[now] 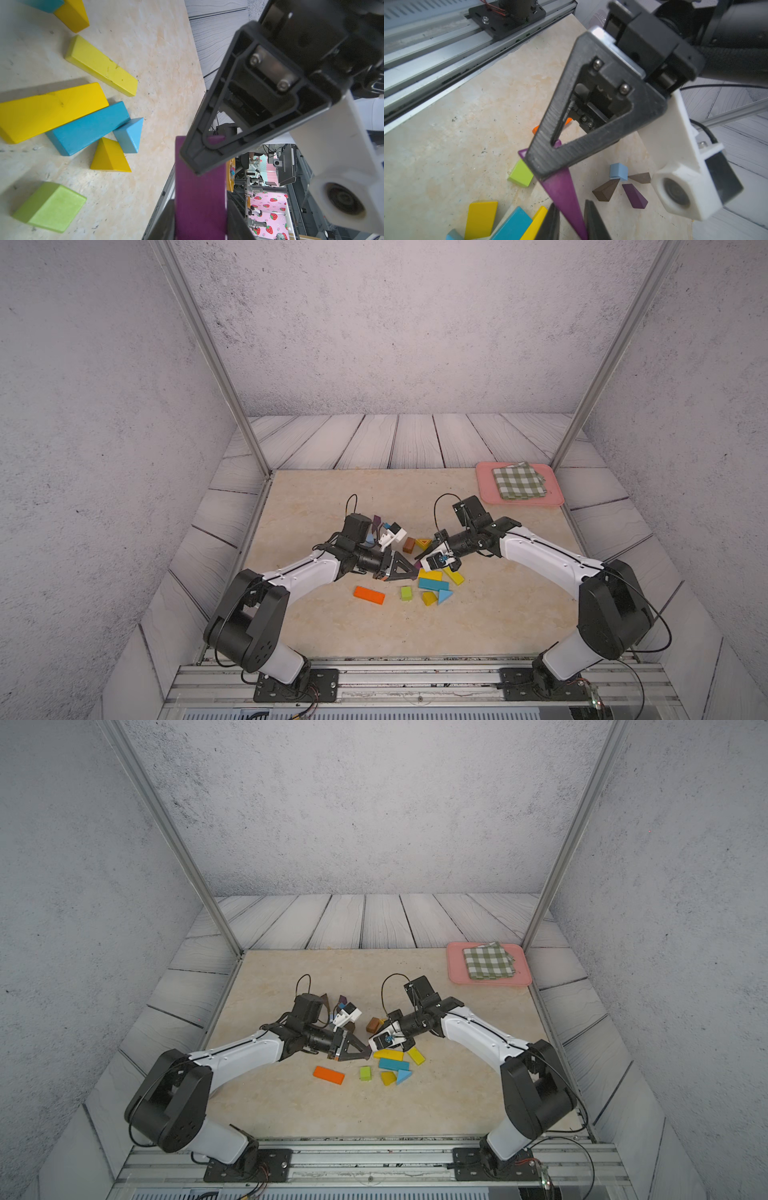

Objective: Assemble a small pinwheel with building blocks
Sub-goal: Place the building block at the center of the board, then assemble the building block at the center of the board, then pick up the building block from the center of the board.

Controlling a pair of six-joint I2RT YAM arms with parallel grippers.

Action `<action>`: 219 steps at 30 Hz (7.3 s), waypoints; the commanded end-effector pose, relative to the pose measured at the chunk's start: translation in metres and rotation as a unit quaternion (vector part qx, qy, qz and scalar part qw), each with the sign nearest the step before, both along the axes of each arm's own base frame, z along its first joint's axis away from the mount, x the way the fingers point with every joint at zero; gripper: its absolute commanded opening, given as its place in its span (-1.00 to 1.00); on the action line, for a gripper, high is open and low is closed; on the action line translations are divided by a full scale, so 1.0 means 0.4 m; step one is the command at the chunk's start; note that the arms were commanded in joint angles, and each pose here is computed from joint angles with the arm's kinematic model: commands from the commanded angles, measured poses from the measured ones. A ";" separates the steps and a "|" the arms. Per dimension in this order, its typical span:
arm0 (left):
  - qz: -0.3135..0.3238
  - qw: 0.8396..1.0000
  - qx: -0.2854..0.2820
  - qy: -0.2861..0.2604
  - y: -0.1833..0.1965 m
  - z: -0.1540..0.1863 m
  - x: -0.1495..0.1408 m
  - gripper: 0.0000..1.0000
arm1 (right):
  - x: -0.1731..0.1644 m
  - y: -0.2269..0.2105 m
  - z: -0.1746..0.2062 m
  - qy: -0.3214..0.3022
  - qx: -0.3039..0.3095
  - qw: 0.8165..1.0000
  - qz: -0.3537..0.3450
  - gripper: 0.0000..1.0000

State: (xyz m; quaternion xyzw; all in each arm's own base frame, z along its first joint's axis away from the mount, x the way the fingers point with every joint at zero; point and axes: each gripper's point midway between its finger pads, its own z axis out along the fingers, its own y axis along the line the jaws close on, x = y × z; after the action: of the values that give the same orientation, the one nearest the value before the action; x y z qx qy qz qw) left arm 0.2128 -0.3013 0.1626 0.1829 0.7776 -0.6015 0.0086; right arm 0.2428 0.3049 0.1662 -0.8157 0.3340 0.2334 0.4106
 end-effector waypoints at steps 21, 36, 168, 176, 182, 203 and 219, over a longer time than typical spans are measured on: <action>0.336 0.918 0.207 -0.020 0.380 -0.001 0.136 0.92 | 0.057 0.060 -0.038 0.138 -0.003 0.966 -0.219 -1.00; 0.512 0.777 0.365 0.038 0.688 -0.085 0.100 0.92 | 0.143 0.382 -0.170 0.086 -0.131 0.954 -0.257 -1.00; -0.011 0.787 0.561 -0.257 0.393 -0.161 0.380 0.92 | -0.005 -0.298 0.104 0.249 0.143 0.689 -0.666 0.98; 0.198 0.763 0.546 -0.284 0.463 0.112 0.338 0.92 | -0.035 -0.143 0.059 0.272 0.093 0.744 -0.603 0.88; 0.307 0.756 0.507 -0.276 0.565 0.235 0.237 0.92 | -0.091 0.074 -0.060 0.260 0.000 0.807 -0.531 0.85; 0.353 0.752 0.521 -0.195 0.706 0.101 0.186 0.92 | 0.059 0.050 -0.188 0.299 -0.102 0.729 -0.608 0.53; 0.341 0.760 0.521 -0.186 0.698 0.080 0.188 0.92 | 0.168 -0.183 -0.199 0.255 -0.166 0.636 -0.709 0.47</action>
State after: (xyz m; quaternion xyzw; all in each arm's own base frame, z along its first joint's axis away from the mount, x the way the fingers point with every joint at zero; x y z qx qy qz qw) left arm 0.2877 -0.0223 0.1990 -0.0072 0.9639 -0.0116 0.2661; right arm 0.3171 0.2317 0.0695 -0.2885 0.9350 0.0009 0.2064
